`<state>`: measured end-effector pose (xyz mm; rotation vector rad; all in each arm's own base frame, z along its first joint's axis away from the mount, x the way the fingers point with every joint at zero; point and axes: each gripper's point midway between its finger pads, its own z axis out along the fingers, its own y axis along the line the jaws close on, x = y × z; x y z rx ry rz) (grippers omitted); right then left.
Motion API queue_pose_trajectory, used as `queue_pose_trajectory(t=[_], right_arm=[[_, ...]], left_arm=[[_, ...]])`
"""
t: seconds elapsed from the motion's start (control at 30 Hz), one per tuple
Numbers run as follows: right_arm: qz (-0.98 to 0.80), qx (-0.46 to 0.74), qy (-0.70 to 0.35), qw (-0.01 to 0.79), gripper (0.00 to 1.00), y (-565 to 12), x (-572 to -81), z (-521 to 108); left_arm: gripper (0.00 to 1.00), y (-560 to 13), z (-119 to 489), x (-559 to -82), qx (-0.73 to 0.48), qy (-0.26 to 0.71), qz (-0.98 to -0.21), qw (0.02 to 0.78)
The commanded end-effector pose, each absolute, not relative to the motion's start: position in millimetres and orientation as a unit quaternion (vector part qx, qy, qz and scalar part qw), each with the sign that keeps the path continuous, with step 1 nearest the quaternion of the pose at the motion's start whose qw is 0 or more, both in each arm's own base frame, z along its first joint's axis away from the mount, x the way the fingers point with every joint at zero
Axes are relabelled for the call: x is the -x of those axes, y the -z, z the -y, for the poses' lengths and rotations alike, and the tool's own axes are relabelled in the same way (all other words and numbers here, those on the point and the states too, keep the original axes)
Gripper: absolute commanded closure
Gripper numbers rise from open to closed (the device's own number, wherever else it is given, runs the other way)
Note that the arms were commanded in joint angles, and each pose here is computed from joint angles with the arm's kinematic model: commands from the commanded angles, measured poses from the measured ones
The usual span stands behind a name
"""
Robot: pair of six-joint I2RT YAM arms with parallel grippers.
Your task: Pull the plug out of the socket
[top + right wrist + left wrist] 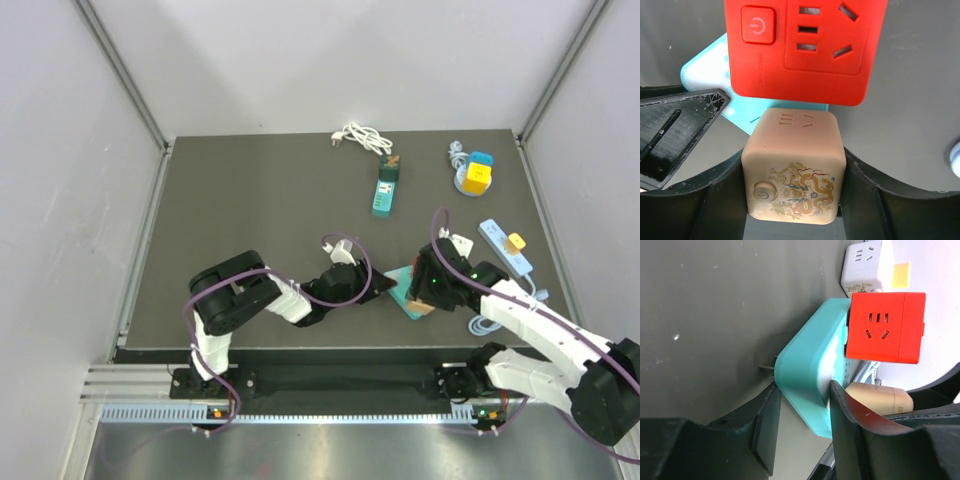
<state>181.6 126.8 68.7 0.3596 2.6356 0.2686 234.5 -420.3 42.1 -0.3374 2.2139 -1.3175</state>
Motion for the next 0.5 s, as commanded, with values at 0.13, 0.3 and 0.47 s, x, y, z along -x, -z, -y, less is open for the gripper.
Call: queue_pose_trajectory(t=[0.13,0.3,0.47], right_arm=[[-0.945,-0.093,-0.146,0.278,1.0,-126,-201,-147],[-0.946,-0.085,-0.144,0.276,1.0,-134,-204,-149],[-0.952,-0.081,-0.147,0.255,1.0,-126,-204,-148]], left_arm=[[1.0,69,327,-227,0.097,0.216,-0.923,0.302],[1.0,64,320,-230,0.077,0.184,-0.924,0.327],[1.0,54,316,-234,0.041,0.131,-0.921,0.364]])
